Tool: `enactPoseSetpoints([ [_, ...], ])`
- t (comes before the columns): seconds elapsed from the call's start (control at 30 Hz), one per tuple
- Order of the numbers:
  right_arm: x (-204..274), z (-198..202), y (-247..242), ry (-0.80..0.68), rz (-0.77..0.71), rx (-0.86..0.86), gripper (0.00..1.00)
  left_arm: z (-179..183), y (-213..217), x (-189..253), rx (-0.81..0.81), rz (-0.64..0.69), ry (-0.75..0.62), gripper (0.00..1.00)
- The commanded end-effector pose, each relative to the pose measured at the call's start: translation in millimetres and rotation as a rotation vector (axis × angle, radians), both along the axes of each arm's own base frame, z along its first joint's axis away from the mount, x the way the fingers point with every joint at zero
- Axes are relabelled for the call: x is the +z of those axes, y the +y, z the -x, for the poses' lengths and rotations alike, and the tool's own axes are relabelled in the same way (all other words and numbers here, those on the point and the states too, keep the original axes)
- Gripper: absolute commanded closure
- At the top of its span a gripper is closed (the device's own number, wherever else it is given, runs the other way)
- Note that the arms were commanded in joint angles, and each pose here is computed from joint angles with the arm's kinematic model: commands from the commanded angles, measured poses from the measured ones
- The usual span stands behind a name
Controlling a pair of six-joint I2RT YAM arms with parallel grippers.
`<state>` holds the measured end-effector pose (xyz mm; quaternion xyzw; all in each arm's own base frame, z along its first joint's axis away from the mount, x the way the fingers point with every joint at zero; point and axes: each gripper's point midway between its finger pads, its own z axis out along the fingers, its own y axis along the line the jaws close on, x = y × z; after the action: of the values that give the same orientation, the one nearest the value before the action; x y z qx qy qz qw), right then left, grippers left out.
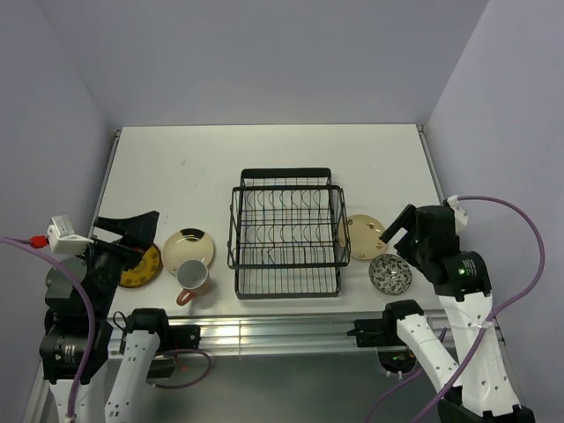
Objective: Load the mixed dishes into the dish rack
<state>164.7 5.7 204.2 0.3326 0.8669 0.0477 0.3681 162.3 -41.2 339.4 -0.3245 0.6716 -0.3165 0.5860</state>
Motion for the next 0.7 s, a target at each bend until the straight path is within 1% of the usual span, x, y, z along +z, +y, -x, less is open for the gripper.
enactPoseSetpoints([
  [0.0,-12.3,-14.6,13.4,0.029,-0.081,-0.020,0.03,-6.4,3.1,-5.3,0.002,-0.064,0.024,0.01],
  [0.13,-34.5,-30.1,18.3,0.135,-0.096,-0.046,0.03,-9.6,4.1,-10.6,-0.005,-0.106,0.047,0.01],
  [0.2,-42.8,-36.8,16.3,0.192,-0.080,-0.071,0.05,-9.9,4.3,-10.8,-0.006,-0.113,0.043,0.01],
  [0.27,-46.8,-41.3,7.6,0.211,-0.040,-0.115,0.06,-10.9,4.5,-11.0,-0.006,-0.119,0.036,0.01],
  [0.37,-53.9,-47.7,2.4,0.231,-0.007,-0.134,0.07,-12.1,4.9,-12.1,-0.008,-0.134,0.032,0.01],
  [0.6,-92.1,-54.3,7.5,0.345,-0.025,-0.135,0.07,-17.4,-0.9,-19.0,-0.044,-0.139,0.046,0.01],
  [0.67,-100.0,-54.1,9.5,0.366,-0.037,-0.144,0.09,-18.3,-3.7,-19.8,-0.058,-0.134,0.044,0.01],
])
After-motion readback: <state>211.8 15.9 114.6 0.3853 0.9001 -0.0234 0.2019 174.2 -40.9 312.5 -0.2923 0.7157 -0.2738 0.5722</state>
